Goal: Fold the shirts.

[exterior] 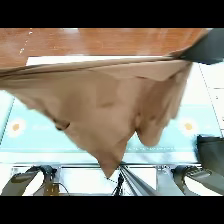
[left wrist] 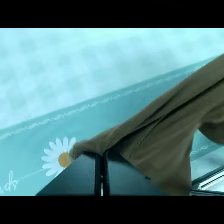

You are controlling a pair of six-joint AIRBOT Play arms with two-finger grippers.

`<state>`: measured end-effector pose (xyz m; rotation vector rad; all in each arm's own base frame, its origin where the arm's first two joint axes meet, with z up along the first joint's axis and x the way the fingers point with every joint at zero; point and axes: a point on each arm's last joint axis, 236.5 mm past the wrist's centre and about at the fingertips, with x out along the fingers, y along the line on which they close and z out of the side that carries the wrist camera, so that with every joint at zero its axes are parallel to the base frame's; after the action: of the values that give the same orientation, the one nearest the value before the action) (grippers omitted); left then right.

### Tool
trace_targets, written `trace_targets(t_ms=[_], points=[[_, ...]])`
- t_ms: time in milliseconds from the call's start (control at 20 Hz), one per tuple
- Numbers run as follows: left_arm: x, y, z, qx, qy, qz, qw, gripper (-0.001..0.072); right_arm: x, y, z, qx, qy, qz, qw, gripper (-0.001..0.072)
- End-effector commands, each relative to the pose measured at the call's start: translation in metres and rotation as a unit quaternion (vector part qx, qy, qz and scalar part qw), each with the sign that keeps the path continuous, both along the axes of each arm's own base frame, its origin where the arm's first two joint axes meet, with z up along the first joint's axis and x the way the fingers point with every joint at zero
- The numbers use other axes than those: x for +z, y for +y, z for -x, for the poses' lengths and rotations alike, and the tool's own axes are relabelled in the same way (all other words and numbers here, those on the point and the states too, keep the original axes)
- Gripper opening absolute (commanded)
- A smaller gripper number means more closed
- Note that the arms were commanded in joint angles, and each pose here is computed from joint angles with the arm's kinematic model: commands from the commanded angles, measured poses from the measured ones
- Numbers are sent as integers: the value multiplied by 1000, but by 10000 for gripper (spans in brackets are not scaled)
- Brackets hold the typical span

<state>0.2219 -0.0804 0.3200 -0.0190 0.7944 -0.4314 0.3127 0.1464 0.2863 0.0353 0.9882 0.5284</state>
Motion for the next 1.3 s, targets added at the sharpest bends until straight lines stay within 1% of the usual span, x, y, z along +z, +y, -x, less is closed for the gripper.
trace_targets(t_ms=[0,150,300,450,600,650,700,750,800,850,900,950,1050,1100,1250], points=[[-76,11,-65,2,80,5,997,21,-88,4,-79,25,59,55,996,24],[-139,18,-118,17,138,23,990,21,-159,19,-149,14,67,50,996,24],[-194,23,-158,31,189,36,981,21,-215,26,-196,-8,66,42,997,25],[-242,27,-187,46,226,46,972,21,-253,29,-216,-27,76,37,996,25],[-290,15,-193,36,288,63,955,23,-277,29,-218,-28,94,41,994,29],[-302,8,-192,31,307,75,948,25,-278,29,-218,-28,96,41,994,50],[-310,-1,-190,22,327,91,940,89,-278,27,-219,-29,96,41,994,198],[-313,-8,-186,17,344,108,933,246,-274,24,-216,-26,97,43,994,350],[-311,-10,-183,27,357,119,926,398,-266,17,-209,-5,97,55,994,428],[-305,-11,-176,22,364,118,924,461,-258,4,-196,17,105,74,992,429],[-297,-9,-168,10,365,110,924,464,-248,-23,-180,24,121,110,986,429],[-289,-3,-160,5,364,99,926,464,-237,-55,-167,9,135,146,980,429],[-272,18,-145,14,355,64,933,464,-206,-112,-156,-61,141,137,979,429],[-264,24,-137,19,351,59,934,464,-195,-142,-144,-91,154,131,975,429],[-271,28,-103,29,353,64,933,464,-184,-207,-110,-179,178,60,966,429]])
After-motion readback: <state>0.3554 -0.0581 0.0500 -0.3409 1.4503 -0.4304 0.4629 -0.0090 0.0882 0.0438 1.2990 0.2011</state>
